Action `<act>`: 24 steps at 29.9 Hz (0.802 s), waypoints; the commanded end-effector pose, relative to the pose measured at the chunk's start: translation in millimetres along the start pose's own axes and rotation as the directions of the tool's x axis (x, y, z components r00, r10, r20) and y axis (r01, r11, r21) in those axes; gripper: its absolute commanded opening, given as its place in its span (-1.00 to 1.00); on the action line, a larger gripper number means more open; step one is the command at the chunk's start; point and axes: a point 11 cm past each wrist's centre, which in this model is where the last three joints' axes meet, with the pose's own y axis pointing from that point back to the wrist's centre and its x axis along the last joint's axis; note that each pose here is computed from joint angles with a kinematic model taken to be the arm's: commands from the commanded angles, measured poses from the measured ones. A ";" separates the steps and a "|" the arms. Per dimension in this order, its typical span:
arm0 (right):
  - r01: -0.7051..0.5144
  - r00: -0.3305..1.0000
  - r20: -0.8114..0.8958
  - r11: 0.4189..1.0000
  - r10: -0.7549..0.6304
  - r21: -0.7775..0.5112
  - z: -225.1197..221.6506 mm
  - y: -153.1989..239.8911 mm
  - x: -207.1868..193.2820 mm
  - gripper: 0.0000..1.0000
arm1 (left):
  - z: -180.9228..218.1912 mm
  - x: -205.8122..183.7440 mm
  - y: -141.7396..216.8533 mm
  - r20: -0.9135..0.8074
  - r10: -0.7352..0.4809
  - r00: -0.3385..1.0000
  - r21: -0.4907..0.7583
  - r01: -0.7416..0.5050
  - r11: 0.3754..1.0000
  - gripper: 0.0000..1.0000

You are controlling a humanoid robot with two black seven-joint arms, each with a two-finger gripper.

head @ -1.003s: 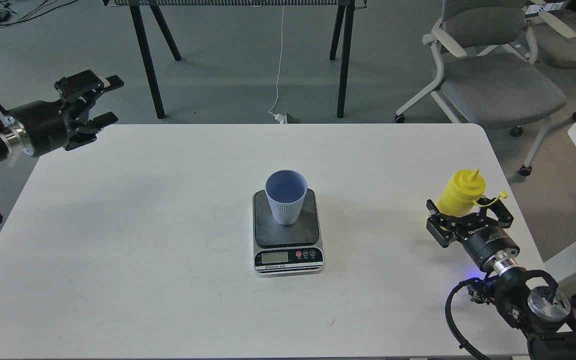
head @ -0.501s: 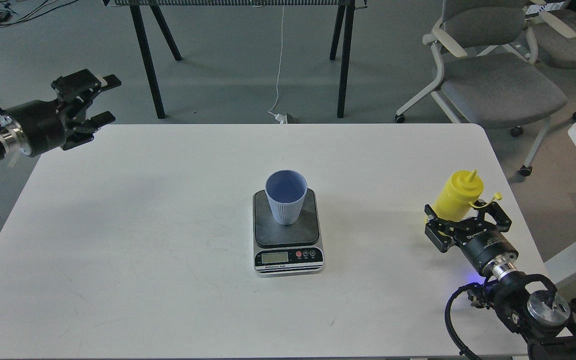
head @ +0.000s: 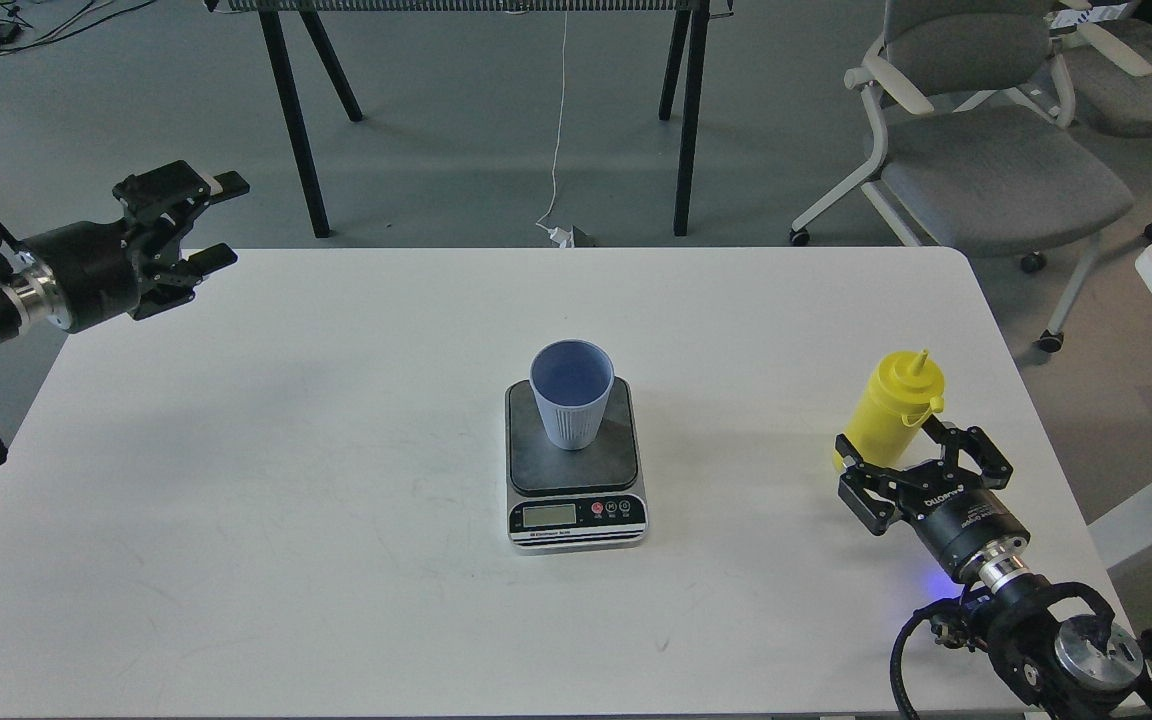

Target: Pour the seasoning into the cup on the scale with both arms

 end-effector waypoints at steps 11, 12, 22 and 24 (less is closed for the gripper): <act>-0.033 0.999 -0.023 0.998 0.034 0.047 -21.9 39.5 6.9 0.94 | -1.9 0.7 1.2 0.003 0.002 1.000 0.007 -0.002 1.000 0.99; -0.036 0.999 -0.025 0.998 0.037 0.052 -24.1 44.6 7.1 0.94 | -1.9 0.2 0.7 0.002 0.000 1.000 0.006 0.000 1.000 0.99; -0.058 0.998 -0.009 0.998 0.058 -0.003 -2.4 100.4 6.1 0.94 | -3.8 -1.7 0.6 -0.003 -0.002 1.000 0.007 0.002 1.000 0.99; -0.057 0.998 -0.023 0.998 0.057 0.008 -8.5 114.7 -0.6 0.94 | -4.5 -1.5 1.3 -0.004 -0.001 1.000 0.009 0.001 1.000 0.99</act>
